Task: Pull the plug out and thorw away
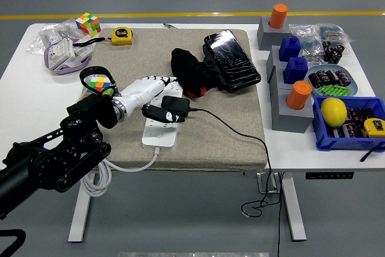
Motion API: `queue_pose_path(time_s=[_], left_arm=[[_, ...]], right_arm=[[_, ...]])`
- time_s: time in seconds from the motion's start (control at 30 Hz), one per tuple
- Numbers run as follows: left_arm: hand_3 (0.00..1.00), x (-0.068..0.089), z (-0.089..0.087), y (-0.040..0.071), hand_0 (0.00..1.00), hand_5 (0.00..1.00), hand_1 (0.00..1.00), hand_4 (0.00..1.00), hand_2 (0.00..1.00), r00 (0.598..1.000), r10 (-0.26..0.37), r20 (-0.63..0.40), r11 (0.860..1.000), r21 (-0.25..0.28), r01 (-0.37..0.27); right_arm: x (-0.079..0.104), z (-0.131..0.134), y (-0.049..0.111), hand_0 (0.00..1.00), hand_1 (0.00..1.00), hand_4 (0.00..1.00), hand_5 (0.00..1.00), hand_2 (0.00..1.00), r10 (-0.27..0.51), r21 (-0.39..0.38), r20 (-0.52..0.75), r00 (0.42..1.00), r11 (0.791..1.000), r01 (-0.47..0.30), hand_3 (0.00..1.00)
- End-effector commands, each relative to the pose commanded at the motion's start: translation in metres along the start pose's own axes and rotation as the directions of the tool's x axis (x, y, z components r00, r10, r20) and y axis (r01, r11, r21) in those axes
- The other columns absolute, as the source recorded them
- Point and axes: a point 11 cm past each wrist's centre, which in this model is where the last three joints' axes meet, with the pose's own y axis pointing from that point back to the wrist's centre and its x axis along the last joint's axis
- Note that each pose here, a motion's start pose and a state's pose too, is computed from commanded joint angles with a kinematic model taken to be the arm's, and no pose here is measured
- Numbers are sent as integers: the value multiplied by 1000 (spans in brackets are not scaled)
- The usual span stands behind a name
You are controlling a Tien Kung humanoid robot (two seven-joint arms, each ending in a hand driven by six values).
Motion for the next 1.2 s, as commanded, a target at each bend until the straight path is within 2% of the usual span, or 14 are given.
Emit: queue_pose_path(time_s=[0.13,0.17,0.33,0.37,0.53,0.57,1.17,1.2], left_arm=[[825,-2,-1,-4,783,292,788,971,785,1000,-20,22,1000,20,19],[792,-2,-1,-5,726,241,749,943,738,999,-26,24,999,25,25],[792,-5,-3,-8,726,241,749,943,738,998,-56,39,997,50,54],[585,-5,-3,-9,557,3,534,730,538,997,-59,44,997,53,56],[585,-4,-4,-12,557,3,534,730,538,996,-60,59,996,63,56],[556,-4,-3,-12,418,2,481,684,499,997,-56,58,997,60,52],[549,1,10,-20,387,2,464,695,487,999,-28,38,1000,13,27],[548,2,12,-20,362,2,431,697,458,999,-24,38,1000,4,24]], right_arm=[[-1,-2,0,565,649,973,497,670,-1,6,-1,1000,1000,1,571],[0,-3,0,568,650,972,498,671,0,7,-1,1000,1000,0,571],[3,-2,0,568,650,972,498,671,6,2,-6,1000,1000,-6,571],[3,-2,0,566,650,972,498,670,7,2,-6,1000,1000,-7,571],[4,-4,0,566,650,972,498,670,8,6,-10,1000,1000,-7,571],[4,-4,0,568,650,972,498,671,8,6,-11,1000,1000,-7,571],[4,-4,0,566,650,972,497,670,8,4,-17,1000,1000,-8,570],[4,-4,0,566,650,972,498,670,7,4,-16,1000,1000,-7,571]])
